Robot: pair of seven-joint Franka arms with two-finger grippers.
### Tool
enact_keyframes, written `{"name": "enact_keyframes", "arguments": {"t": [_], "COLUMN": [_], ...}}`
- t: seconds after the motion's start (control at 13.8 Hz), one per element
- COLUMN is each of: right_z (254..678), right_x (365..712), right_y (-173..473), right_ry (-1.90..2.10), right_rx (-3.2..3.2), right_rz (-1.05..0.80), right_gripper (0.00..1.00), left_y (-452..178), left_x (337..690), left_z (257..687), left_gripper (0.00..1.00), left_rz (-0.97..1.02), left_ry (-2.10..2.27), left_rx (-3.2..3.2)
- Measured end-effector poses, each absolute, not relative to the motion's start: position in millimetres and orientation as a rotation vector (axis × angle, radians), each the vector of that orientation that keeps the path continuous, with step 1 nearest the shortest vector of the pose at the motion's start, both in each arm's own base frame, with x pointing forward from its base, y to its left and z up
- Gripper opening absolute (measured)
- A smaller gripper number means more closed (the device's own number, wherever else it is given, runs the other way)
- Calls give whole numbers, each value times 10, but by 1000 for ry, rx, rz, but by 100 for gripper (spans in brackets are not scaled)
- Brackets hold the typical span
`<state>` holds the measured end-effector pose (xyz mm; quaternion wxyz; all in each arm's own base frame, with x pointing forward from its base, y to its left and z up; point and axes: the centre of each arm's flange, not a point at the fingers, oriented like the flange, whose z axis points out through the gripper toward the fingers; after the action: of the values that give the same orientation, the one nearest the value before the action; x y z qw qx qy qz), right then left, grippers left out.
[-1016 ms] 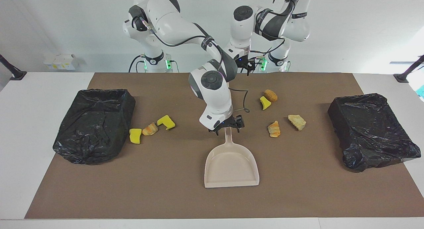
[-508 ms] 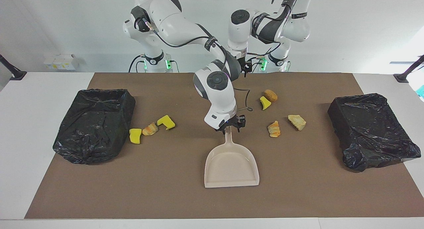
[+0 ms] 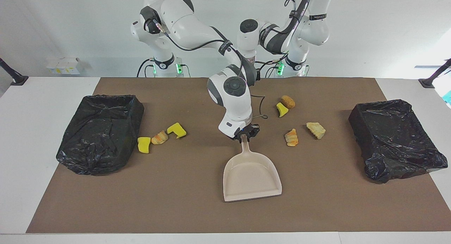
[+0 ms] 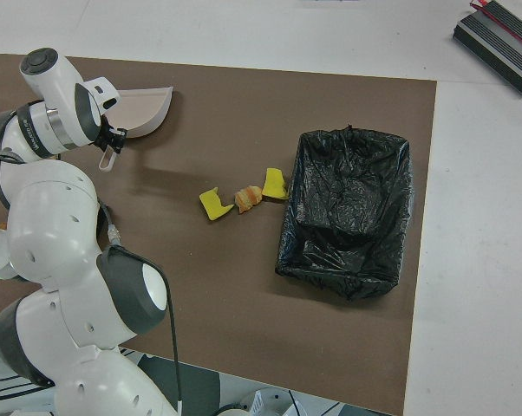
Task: Sweep and dump trash in bin
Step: 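Grasp the dustpan handle with the right gripper and lift it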
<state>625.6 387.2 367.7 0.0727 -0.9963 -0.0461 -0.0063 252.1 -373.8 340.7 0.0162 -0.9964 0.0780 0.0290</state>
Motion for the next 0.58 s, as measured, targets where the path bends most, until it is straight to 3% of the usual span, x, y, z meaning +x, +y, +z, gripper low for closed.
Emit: {"name": "enact_keyframes", "arguments": {"t": [0.29,0.36,0.44,0.51,0.58], "right_z": [3904,3970,4043,4112,4179], "right_x": [6330,6347,6365,6377,6378], "right_y": [3524,3389,3239,3093,2944], "right_ry": [-215,-281,-360,-449,-542], "right_rx": [-3013,-3016,-3014,-3006,-2992], "right_rz": [30,57,83,105,123], "right_gripper": [33,33,33,33,33], "left_y": [-3742,-3743,-3748,-3756,-3763], "left_x": [2518,2516,2509,2498,2487], "left_z": [3388,3388,3388,3388,3388], "left_gripper": [100,94,82,82,71], "left_rz": [93,93,93,93,93], "left_ry": [231,224,226,226,227], "left_rx": [-3097,-3097,-3097,-3097,-3096]}}
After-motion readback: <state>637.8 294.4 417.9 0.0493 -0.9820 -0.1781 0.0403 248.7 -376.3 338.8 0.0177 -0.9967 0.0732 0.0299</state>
